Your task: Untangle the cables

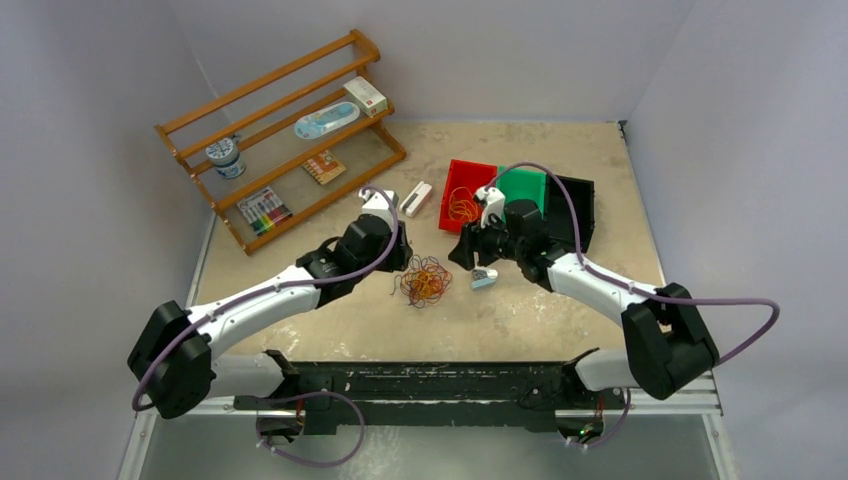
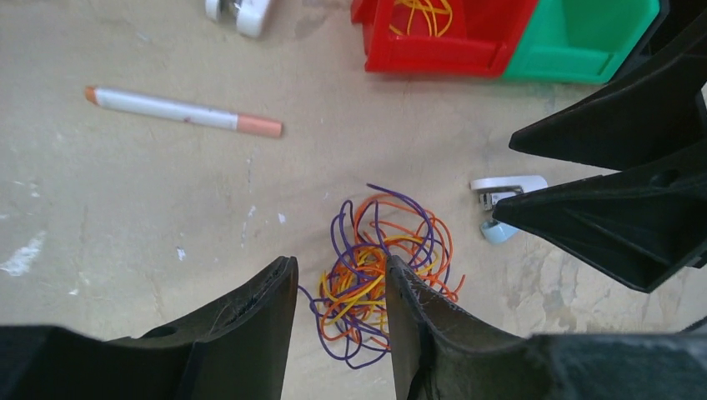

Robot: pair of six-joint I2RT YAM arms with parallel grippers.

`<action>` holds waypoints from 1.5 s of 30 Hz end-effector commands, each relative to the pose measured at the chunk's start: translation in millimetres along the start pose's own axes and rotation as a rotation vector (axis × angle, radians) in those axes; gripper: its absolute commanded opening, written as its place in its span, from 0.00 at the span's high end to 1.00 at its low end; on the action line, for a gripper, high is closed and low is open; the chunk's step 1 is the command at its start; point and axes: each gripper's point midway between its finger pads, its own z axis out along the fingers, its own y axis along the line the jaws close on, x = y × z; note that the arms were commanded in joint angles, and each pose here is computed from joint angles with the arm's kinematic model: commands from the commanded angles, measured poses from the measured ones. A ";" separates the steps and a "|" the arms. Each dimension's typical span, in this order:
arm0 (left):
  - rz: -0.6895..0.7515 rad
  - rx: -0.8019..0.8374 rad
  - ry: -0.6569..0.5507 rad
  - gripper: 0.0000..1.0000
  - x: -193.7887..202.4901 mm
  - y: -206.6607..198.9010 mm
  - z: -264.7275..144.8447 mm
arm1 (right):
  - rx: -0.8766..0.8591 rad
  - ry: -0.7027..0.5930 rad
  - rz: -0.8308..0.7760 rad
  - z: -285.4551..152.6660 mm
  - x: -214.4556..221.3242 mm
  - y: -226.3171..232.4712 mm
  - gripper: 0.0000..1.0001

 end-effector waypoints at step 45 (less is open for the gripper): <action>-0.080 0.063 0.140 0.85 74.3 2.2 44.1 | -0.024 -0.085 -0.123 1.4 -25.4 43.8 0.48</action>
